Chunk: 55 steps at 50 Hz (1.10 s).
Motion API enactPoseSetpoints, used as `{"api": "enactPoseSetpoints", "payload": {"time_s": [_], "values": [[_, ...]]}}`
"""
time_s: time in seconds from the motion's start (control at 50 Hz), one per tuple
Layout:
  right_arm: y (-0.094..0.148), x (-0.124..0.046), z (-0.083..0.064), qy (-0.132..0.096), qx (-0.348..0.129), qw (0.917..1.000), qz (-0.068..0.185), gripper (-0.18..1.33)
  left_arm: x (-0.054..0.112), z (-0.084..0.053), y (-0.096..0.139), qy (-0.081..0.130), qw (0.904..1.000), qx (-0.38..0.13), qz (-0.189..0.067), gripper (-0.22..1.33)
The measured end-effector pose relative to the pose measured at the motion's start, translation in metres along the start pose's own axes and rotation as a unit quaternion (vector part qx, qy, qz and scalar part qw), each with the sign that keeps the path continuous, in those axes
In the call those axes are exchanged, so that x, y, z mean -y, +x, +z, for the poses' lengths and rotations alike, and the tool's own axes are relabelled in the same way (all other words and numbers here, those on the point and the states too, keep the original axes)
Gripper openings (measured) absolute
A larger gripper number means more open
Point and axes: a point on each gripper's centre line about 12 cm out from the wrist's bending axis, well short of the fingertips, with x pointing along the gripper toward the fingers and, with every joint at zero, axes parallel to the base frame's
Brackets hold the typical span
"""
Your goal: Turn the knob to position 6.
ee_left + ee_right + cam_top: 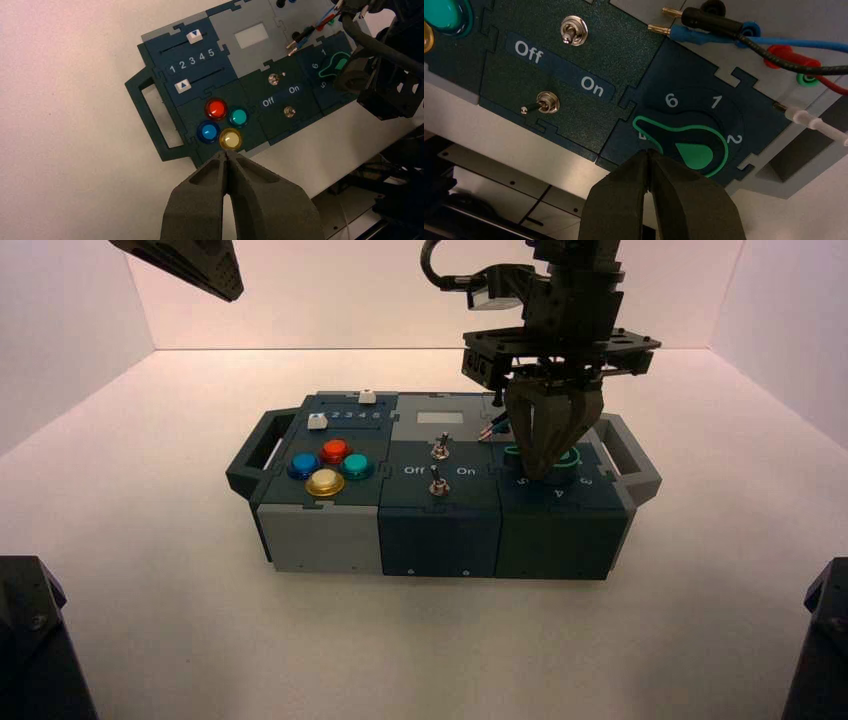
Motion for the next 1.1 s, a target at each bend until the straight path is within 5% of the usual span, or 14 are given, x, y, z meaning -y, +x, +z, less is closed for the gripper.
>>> {"api": "enactPoseSetpoints", "payload": {"time_s": [1.1], "values": [[-0.004, -0.005, 0.020, -0.007, 0.005, 0.9999, -0.007, -0.14, -0.002, -0.004, 0.004, 0.003, 0.9999, -0.009, 0.004, -0.16]]}}
